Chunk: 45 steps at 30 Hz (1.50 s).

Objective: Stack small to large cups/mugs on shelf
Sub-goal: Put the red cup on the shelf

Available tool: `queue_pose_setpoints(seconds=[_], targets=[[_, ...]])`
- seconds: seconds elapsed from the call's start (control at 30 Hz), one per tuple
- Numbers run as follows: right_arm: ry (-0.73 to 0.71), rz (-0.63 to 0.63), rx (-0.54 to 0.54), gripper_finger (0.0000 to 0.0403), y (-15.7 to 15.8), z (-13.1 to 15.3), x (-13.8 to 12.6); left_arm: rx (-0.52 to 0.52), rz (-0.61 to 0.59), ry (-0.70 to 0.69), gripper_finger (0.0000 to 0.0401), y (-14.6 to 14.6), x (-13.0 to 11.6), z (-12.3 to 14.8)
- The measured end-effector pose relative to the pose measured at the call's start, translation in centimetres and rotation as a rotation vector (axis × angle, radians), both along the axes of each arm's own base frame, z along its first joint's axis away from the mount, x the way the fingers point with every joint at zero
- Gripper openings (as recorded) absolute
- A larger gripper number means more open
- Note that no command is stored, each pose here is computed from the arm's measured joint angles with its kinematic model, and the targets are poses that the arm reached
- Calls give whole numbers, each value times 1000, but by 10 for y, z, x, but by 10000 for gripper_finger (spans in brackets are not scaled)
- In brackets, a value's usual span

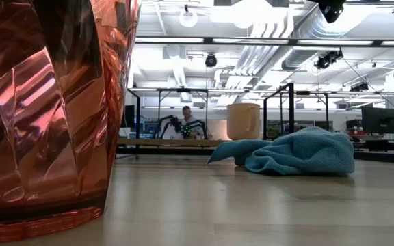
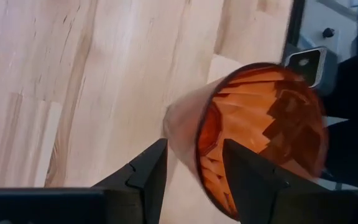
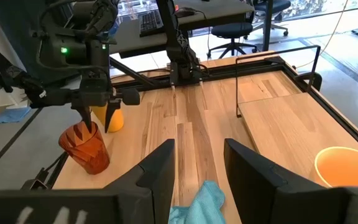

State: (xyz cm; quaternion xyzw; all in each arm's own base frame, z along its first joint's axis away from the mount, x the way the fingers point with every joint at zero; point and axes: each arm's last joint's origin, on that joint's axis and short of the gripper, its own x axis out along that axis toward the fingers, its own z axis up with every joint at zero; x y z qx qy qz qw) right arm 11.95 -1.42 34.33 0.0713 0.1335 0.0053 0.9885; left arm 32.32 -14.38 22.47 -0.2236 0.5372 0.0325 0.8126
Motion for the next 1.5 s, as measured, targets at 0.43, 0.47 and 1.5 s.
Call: queue_pose_setpoints(seconds=[0.43,0.47,1.5], targets=[[0,0,0,130,0,0,0,4,75,7,118,16,9,-5],[0,0,0,130,0,0,0,3,73,8,109,16,9,-5],[40,-17,60,130,0,-4,-1,110,100,97,1,103,26,33]])
